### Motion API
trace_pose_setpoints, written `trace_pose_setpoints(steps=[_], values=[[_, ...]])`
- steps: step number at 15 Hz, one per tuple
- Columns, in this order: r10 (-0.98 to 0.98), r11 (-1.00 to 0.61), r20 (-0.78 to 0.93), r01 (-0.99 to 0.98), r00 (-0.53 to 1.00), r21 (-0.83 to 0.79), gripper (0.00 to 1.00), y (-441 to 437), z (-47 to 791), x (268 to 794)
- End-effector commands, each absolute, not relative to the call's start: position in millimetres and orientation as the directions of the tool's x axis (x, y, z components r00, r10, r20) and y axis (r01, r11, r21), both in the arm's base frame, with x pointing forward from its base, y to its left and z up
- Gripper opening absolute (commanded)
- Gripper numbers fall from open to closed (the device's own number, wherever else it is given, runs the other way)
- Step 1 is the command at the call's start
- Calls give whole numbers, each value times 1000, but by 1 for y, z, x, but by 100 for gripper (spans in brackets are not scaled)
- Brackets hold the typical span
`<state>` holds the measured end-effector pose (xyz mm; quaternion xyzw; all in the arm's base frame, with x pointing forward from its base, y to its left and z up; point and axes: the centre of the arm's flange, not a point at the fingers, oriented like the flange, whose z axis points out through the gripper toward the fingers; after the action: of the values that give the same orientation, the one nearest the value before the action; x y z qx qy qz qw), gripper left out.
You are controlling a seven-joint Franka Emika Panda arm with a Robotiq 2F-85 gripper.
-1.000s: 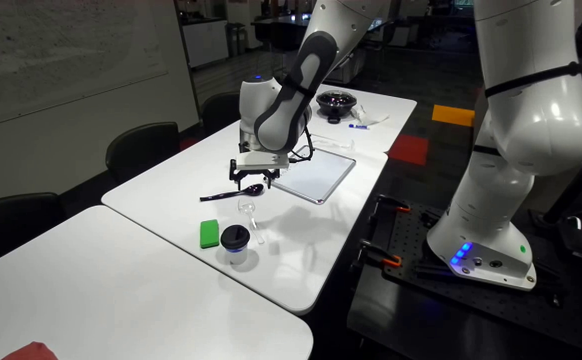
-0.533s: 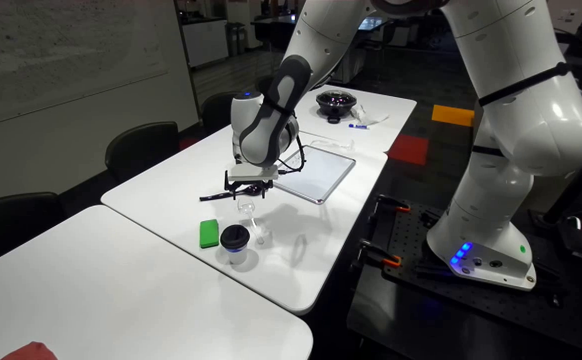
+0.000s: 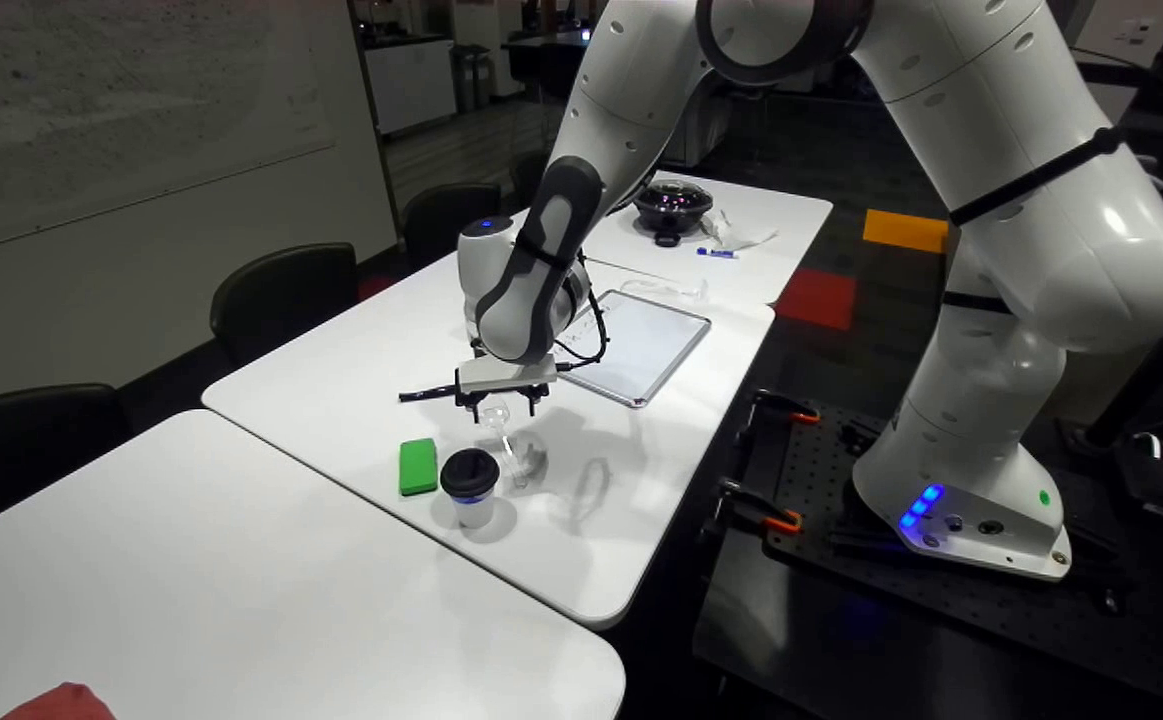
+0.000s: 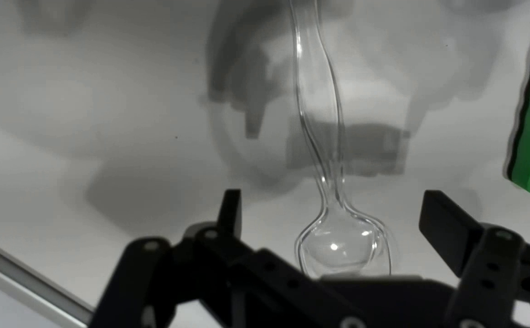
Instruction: Put the transparent spoon on the left into the black rack
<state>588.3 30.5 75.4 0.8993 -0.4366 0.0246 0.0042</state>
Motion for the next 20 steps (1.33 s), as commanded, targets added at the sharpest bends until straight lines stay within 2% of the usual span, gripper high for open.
trace_pose_setpoints(steps=[1, 14, 15, 16, 20], values=[[-772, -634, 42, -773, 634, 14, 100, 29, 68, 595], [-753, -656, 39, -754, 657, 37, 100, 27, 42, 601], [-754, -655, 41, -755, 656, 37, 75, 28, 40, 602], [-754, -654, 42, -755, 655, 38, 74, 28, 38, 602], [-752, -656, 43, -753, 658, 41, 42, 31, 35, 602]])
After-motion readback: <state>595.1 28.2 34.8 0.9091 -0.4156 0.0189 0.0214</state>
